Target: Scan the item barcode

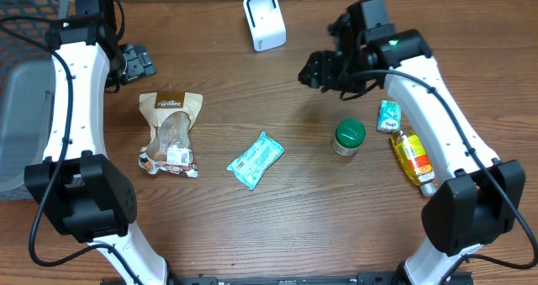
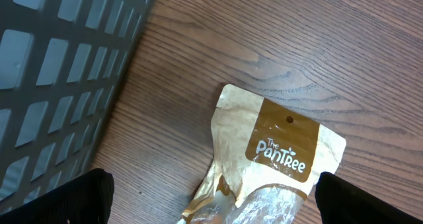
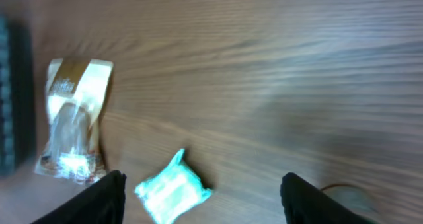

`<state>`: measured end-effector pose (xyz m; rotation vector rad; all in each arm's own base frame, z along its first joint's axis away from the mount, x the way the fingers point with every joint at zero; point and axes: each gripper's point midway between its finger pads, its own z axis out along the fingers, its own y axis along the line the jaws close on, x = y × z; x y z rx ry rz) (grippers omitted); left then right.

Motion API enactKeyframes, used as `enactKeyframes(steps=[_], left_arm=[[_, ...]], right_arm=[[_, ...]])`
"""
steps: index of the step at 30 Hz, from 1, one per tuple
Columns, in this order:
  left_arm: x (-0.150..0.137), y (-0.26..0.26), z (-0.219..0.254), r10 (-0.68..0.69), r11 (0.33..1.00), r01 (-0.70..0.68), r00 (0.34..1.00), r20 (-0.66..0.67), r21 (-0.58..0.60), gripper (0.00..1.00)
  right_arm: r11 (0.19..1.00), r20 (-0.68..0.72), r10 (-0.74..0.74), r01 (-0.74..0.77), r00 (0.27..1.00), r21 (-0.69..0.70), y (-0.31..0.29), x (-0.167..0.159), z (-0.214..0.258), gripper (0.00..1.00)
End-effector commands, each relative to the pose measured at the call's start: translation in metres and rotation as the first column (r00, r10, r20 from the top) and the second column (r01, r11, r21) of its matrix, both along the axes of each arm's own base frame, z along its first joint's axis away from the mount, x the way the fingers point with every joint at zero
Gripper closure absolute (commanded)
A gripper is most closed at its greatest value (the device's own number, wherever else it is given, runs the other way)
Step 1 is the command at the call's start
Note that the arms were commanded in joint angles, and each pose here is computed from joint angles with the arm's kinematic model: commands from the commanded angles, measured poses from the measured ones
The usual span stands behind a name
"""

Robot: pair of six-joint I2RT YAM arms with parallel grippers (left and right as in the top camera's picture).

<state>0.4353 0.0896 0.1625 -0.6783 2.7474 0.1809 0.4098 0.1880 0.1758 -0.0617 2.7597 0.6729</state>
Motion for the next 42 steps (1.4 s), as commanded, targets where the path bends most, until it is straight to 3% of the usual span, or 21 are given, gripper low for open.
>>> enactKeyframes(steps=[1, 2, 5, 13, 18, 27, 32, 35, 42], left_arm=[[0.0, -0.003, 0.009, -0.002, 1.0, 0.002, 1.0, 0.02, 0.005, 0.0], [0.0, -0.003, 0.009, -0.002, 1.0, 0.002, 1.0, 0.02, 0.005, 0.0], [0.0, -0.003, 0.009, -0.003, 1.0, 0.002, 1.0, 0.02, 0.004, 0.01], [0.0, -0.002, 0.009, -0.002, 1.0, 0.002, 1.0, 0.02, 0.005, 0.01], [0.0, -0.003, 0.009, -0.003, 1.0, 0.002, 1.0, 0.021, 0.004, 0.0], [0.0, -0.003, 0.009, -0.003, 1.0, 0.002, 1.0, 0.02, 0.004, 0.01], [0.0, -0.003, 0.009, -0.003, 1.0, 0.002, 1.0, 0.02, 0.004, 0.0], [0.0, -0.003, 0.009, -0.002, 1.0, 0.002, 1.0, 0.021, 0.005, 0.0], [0.0, -0.003, 0.009, -0.002, 1.0, 0.002, 1.0, 0.02, 0.005, 0.0]], right_arm=[[0.994, -0.041, 0.106, -0.105, 0.993, 0.038, 0.038, -0.03, -0.003, 0.58], [0.99, -0.055, 0.135, -0.134, 0.989, 0.033, 0.048, -0.04, -0.009, 0.71], [0.98, -0.08, 0.196, -0.195, 0.977, 0.025, 0.069, -0.06, -0.024, 0.89], [0.985, -0.149, 0.172, -0.174, 0.974, -0.002, 0.113, -0.108, -0.086, 0.94], [0.988, -0.181, -0.083, 0.058, 0.98, -0.14, 0.097, -0.124, -0.135, 0.96], [0.978, -0.197, -0.187, 0.164, 0.962, -0.129, 0.091, -0.132, -0.164, 0.96], [0.968, -0.203, -0.239, 0.216, 0.95, -0.128, 0.088, -0.131, -0.169, 0.96], [0.984, -0.216, -0.177, 0.167, 0.96, -0.064, 0.105, -0.129, -0.154, 0.96], [0.995, -0.07, -0.09, 0.093, 0.993, 0.036, 0.137, -0.096, -0.1, 0.96]])
